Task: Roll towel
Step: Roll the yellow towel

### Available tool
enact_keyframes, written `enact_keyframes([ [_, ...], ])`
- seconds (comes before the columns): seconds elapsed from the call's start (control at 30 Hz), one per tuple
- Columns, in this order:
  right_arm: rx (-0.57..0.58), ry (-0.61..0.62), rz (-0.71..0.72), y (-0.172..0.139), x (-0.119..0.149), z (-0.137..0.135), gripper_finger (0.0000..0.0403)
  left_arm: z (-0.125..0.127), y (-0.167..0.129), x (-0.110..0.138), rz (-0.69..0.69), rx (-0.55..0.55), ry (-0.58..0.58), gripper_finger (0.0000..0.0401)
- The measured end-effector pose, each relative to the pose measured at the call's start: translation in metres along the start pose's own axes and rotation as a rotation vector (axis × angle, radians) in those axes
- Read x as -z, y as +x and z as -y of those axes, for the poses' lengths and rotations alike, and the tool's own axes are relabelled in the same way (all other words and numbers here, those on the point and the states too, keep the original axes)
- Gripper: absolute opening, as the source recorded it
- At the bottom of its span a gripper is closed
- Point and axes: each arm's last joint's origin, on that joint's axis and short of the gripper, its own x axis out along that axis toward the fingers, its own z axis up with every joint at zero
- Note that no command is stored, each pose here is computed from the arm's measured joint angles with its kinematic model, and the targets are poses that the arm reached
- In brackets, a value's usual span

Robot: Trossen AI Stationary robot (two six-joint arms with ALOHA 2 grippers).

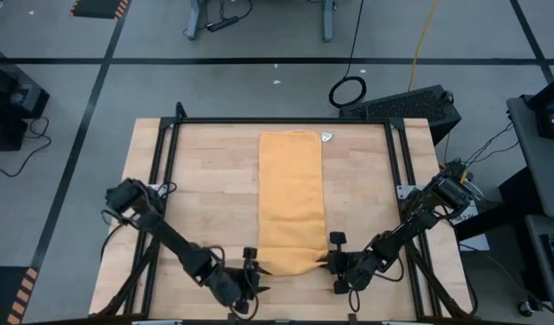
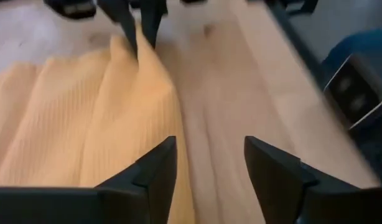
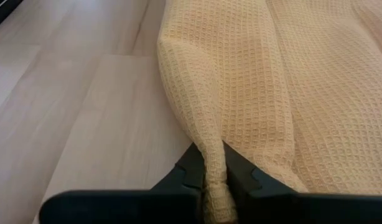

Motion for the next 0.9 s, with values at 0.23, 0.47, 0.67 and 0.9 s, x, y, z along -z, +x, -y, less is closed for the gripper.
enact_keyframes([
  [0.23, -0.003, 0.003, 0.003, 0.000, 0.000, 0.000, 0.0015, 0.004, 0.020, 0.027, -0.033, -0.138, 0.102, 0.0275],
  [0.47, -0.005, 0.016, 0.005, 0.000, 0.000, 0.000, 0.0014, -0.003, 0.035, 0.039, -0.070, -0.180, 0.109, 0.0307],
  [0.67, -0.018, 0.043, 0.023, 0.000, -0.002, -0.002, 0.0014, -0.012, 0.039, 0.040, -0.090, -0.208, -0.023, 0.0218],
  [0.9, -0.083, 0.084, 0.067, -0.006, -0.009, -0.007, 0.0014, -0.010, 0.031, 0.029, -0.086, -0.094, -0.101, 0.0016],
])
